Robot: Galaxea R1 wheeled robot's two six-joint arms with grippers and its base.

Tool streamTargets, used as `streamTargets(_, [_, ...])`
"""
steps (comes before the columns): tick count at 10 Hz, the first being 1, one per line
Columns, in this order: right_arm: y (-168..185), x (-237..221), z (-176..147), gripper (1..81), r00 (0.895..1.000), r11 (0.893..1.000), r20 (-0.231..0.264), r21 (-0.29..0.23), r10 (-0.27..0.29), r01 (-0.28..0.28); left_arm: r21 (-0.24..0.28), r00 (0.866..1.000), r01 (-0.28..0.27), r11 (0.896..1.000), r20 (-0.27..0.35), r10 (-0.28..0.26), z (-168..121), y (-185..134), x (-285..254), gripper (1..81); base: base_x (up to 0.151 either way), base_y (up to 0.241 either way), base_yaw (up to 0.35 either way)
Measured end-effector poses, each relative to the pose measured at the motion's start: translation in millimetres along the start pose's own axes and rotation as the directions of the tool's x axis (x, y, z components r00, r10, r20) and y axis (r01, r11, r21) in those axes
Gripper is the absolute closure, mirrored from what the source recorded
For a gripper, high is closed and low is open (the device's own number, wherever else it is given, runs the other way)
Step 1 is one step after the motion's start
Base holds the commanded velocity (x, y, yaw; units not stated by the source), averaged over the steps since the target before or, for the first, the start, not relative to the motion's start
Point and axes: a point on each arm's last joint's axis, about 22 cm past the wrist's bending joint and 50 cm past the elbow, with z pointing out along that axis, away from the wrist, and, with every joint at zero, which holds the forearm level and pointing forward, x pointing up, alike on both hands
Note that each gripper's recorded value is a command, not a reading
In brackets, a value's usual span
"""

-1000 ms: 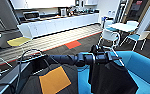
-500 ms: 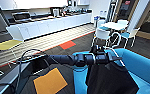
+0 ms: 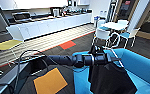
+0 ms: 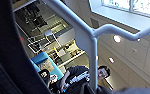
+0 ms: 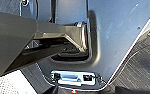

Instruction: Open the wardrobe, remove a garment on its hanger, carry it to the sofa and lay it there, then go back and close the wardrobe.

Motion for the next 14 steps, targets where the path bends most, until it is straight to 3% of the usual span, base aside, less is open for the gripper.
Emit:
streamTargets(5, [0.3,0.1,-0.1,1.0,1.000,1.000,0.000,0.000,0.000,0.000,0.016,1.000,0.017,1.000,-0.007,-0.017,8.6,-15.3,-3.3,81.1,0.000,0.000,0.000])
streamTargets(14, [0.1,0.3,0.0,1.0,1.000,1.000,-0.003,0.001,-0.001,0.001,0.039,0.999,0.034,0.999,0.007,-0.035,24.2,-27.5,-14.6,81.1,0.098,0.000,0.000])
